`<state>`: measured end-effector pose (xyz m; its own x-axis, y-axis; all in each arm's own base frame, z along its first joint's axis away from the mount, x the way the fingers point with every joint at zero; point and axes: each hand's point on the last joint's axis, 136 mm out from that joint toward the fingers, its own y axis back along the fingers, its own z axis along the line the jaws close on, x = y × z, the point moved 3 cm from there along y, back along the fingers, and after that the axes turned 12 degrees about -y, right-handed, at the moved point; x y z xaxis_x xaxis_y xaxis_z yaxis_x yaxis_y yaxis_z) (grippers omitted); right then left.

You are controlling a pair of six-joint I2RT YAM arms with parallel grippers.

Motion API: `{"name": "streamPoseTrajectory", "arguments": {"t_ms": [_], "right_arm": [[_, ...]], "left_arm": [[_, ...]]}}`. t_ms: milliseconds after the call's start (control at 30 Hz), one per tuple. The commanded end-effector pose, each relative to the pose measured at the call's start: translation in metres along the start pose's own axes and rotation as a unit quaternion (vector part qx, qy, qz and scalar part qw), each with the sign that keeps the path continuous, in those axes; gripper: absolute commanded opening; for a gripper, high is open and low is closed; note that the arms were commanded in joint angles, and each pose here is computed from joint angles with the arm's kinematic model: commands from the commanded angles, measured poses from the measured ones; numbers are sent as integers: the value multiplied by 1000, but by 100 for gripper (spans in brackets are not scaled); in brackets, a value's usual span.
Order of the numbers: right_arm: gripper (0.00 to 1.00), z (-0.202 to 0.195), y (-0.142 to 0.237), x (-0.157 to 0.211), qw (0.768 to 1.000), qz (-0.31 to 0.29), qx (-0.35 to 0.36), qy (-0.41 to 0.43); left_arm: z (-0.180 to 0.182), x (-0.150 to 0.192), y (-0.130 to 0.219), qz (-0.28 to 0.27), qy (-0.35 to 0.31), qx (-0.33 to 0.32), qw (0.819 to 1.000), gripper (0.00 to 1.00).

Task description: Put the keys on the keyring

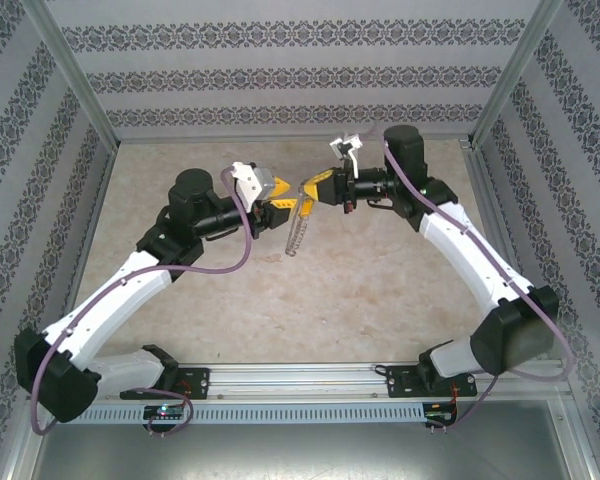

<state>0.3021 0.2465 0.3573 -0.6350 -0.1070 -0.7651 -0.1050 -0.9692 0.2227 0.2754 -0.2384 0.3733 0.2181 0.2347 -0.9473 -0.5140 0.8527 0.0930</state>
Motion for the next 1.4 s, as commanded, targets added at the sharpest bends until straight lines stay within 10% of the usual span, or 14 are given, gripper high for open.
{"name": "streamPoseTrajectory", "arguments": {"t_ms": [0,567,1367], "right_arm": [[0,-11,2,18,997,74,38,-6],[0,4,-14,13,966,250,29,56],[0,32,-23,1,974,206,-38,84]], "left_arm": [[13,5,19,27,-1,-56,998,51],[3,24,26,71,64,124,988,59],[11,28,-11,15,136,298,945,37]]}}
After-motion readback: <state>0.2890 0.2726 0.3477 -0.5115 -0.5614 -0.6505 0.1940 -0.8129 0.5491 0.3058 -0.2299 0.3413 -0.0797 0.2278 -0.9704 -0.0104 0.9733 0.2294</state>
